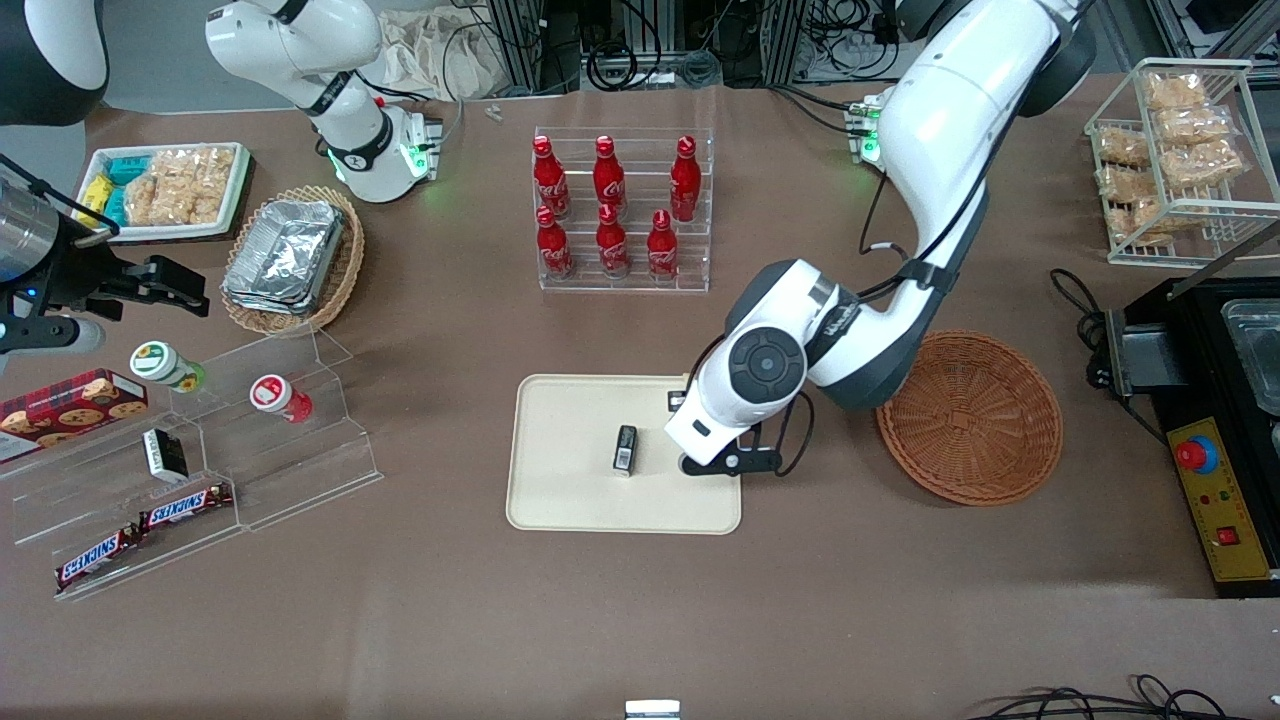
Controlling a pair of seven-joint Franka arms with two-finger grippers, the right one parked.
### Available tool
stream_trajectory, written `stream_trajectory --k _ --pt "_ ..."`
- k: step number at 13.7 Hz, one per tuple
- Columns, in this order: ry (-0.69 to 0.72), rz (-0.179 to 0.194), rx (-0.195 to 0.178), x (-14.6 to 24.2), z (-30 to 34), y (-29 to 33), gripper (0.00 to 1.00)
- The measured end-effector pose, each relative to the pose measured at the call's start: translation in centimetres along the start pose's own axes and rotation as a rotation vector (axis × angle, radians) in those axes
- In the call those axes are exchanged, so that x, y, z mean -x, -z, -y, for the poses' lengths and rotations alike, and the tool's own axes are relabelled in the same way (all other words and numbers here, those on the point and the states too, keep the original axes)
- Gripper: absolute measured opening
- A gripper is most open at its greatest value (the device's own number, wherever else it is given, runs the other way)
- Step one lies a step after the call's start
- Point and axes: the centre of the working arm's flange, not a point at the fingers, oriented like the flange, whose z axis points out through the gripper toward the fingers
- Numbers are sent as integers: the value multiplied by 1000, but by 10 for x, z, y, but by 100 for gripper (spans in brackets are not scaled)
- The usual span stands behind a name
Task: Place sandwich from basket to tray
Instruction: 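Lower the sandwich onto the tray beside the black box and release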
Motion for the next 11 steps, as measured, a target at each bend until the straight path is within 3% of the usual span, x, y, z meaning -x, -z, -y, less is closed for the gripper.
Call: stream_trajectory --k 4,7,8,11 --pt "-21 -65 -16 -22 4 -63 19" --pt "-5 -79 -27 -36 17 -87 16" --pt "-2 -84 -27 -39 18 -85 21" --pt "4 -100 -25 -43 20 -79 51"
